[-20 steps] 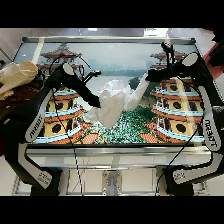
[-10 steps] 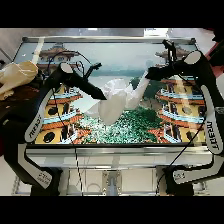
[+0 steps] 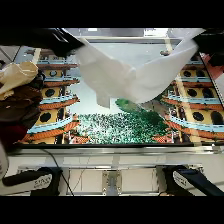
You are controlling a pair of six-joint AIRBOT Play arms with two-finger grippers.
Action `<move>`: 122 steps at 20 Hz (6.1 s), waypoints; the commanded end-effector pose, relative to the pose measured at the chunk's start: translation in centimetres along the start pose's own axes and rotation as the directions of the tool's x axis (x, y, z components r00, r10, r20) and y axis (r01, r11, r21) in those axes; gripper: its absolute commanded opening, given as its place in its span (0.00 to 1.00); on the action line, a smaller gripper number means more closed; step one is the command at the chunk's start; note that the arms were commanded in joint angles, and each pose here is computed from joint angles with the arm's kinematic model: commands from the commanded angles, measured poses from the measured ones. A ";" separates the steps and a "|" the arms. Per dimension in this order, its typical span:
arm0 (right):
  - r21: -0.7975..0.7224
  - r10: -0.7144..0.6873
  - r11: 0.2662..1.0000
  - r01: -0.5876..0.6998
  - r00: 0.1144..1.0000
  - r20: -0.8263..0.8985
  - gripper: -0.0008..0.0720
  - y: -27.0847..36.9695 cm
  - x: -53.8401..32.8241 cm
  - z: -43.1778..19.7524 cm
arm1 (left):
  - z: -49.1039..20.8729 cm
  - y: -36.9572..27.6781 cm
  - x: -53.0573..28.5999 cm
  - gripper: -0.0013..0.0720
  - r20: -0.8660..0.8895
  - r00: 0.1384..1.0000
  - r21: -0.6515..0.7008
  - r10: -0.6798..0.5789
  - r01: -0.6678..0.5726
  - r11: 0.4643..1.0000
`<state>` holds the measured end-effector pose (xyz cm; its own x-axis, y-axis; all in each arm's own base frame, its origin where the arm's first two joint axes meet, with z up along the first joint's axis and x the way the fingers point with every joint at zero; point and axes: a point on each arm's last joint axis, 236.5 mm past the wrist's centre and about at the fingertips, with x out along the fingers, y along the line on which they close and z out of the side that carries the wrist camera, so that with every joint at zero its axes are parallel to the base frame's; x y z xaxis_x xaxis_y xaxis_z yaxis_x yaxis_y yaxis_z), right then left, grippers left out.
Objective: Fold the shirts.
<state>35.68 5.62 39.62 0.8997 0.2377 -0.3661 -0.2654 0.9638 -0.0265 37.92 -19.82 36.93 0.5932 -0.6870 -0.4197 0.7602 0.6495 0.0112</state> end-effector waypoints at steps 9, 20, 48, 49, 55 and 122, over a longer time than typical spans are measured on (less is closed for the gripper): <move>0.009 -0.066 0.998 0.066 0.997 -0.028 0.04 -1.9 2.4 -2.3 | -12.9 14.6 -6.0 0.03 -0.438 0.678 -0.073 0.591 -0.682 0.728; 0.410 -0.018 0.901 0.144 0.955 -0.296 0.09 -6.2 32.0 -25.5 | -26.9 25.1 15.5 0.98 -0.468 0.702 -0.192 0.537 -0.674 0.714; 0.893 0.558 0.211 0.398 0.701 -0.444 0.67 9.3 6.8 -50.0 | -35.6 16.2 -5.1 0.68 -0.449 0.855 -0.759 0.259 -0.518 0.395; 0.893 0.556 0.190 0.407 0.705 -0.440 0.67 9.5 6.7 -50.5 | -35.5 16.0 -5.0 0.68 -0.446 0.858 -0.762 0.253 -0.513 0.395; 0.910 0.381 0.092 0.404 0.830 -0.407 0.67 5.8 9.4 -50.7 | -35.0 15.8 -4.7 0.68 -0.423 0.873 -0.774 0.243 -0.488 0.404; 0.462 0.138 0.883 -0.084 0.987 -0.085 0.04 -6.8 8.2 -13.9 | -19.6 13.5 0.9 0.03 -0.370 0.916 -0.415 0.155 -0.312 0.854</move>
<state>35.87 -2.01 34.55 0.9211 0.3169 -0.2261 -0.1965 0.8799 0.4327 40.17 -2.54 30.67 0.7746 -0.4218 -0.4713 0.3489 0.9065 -0.2379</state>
